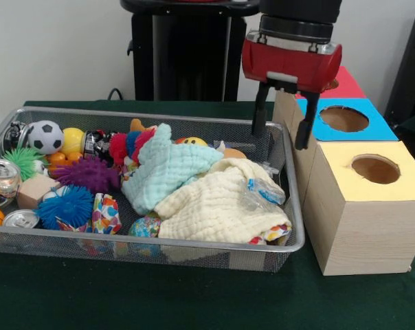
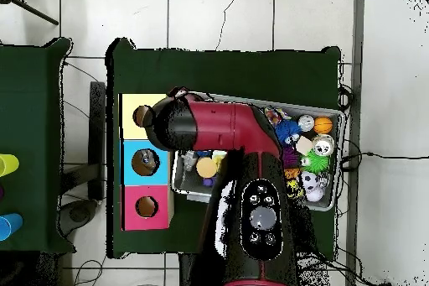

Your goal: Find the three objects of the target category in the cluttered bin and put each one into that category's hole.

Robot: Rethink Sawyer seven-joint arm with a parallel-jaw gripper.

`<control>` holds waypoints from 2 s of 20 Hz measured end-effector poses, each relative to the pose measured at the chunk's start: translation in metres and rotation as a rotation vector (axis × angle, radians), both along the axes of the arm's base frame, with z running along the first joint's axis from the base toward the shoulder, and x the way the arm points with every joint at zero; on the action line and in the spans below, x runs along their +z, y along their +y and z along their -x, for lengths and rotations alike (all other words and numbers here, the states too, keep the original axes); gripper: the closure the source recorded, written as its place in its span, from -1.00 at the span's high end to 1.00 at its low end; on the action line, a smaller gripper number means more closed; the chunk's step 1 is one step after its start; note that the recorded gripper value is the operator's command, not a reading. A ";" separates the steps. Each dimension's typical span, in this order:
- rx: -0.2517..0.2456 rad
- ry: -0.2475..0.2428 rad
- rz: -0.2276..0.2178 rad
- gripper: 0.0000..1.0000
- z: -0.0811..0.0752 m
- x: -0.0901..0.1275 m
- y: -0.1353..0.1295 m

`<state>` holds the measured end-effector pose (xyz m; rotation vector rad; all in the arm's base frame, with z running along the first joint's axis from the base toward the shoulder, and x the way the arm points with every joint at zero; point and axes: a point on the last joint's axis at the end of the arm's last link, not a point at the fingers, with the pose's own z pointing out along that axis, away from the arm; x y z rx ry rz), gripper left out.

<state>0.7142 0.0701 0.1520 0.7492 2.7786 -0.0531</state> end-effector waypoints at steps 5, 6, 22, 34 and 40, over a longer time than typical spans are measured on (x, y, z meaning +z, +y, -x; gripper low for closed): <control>-0.016 0.018 0.018 1.00 0.006 -0.007 -0.011; -0.021 0.021 0.023 1.00 0.008 -0.007 -0.013; -0.209 0.020 0.019 1.00 0.037 -0.026 -0.007; -0.310 -0.067 -0.011 1.00 0.039 -0.049 0.002; -0.307 -0.111 0.013 1.00 0.039 -0.062 -0.006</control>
